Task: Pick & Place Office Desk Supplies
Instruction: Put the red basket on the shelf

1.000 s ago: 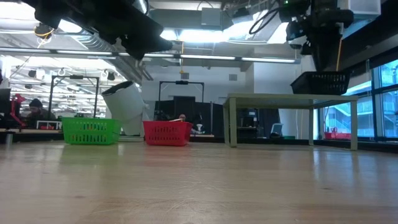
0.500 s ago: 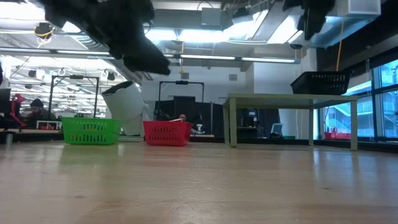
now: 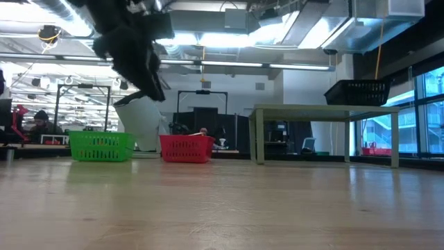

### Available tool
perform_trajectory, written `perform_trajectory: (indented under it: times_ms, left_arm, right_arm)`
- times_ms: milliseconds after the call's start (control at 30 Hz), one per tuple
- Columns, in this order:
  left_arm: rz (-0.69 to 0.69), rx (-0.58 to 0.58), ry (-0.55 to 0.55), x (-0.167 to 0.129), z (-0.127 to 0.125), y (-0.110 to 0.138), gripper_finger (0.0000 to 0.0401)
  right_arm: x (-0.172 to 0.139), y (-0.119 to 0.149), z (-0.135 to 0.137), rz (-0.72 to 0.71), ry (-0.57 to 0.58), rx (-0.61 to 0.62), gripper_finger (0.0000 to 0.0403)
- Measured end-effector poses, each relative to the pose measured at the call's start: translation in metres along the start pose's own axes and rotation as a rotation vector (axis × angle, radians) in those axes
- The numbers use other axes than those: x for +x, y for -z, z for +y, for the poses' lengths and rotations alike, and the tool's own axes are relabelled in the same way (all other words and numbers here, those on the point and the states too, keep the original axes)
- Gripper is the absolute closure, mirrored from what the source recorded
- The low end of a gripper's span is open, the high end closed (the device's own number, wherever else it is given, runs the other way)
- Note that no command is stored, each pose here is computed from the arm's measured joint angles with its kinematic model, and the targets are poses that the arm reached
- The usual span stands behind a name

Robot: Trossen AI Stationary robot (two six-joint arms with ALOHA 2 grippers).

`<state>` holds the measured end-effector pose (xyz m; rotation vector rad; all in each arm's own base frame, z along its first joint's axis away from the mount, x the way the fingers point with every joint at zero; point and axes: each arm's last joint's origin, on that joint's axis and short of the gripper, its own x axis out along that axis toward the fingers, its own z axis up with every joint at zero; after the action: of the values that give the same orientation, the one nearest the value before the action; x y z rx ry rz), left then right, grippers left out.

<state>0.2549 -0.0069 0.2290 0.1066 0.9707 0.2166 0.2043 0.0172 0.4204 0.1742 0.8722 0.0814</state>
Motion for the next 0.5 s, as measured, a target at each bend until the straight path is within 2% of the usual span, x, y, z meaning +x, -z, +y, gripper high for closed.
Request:
perform_trajectory:
  times_ms: [167,300,400,500]
  left_arm:
    - [0.113,0.092,-0.02,0.025,0.006,0.005,0.0198]
    - [0.209,0.184,-0.125,0.044,0.012,0.007,0.0198]
    - [0.253,0.192,-0.173,0.05,0.016,0.004,0.0198]
    - [0.264,0.197,-0.165,0.052,0.019,0.0,0.0198]
  right_arm:
    - [0.008,0.008,0.034,-0.04,0.061,-0.061,0.0295]
    - [0.028,0.018,0.059,-0.082,0.032,-0.102,0.0295]
    - [0.047,0.028,0.074,-0.095,0.014,-0.149,0.0295]
    - [0.065,0.041,0.083,-0.105,0.01,-0.159,0.0295]
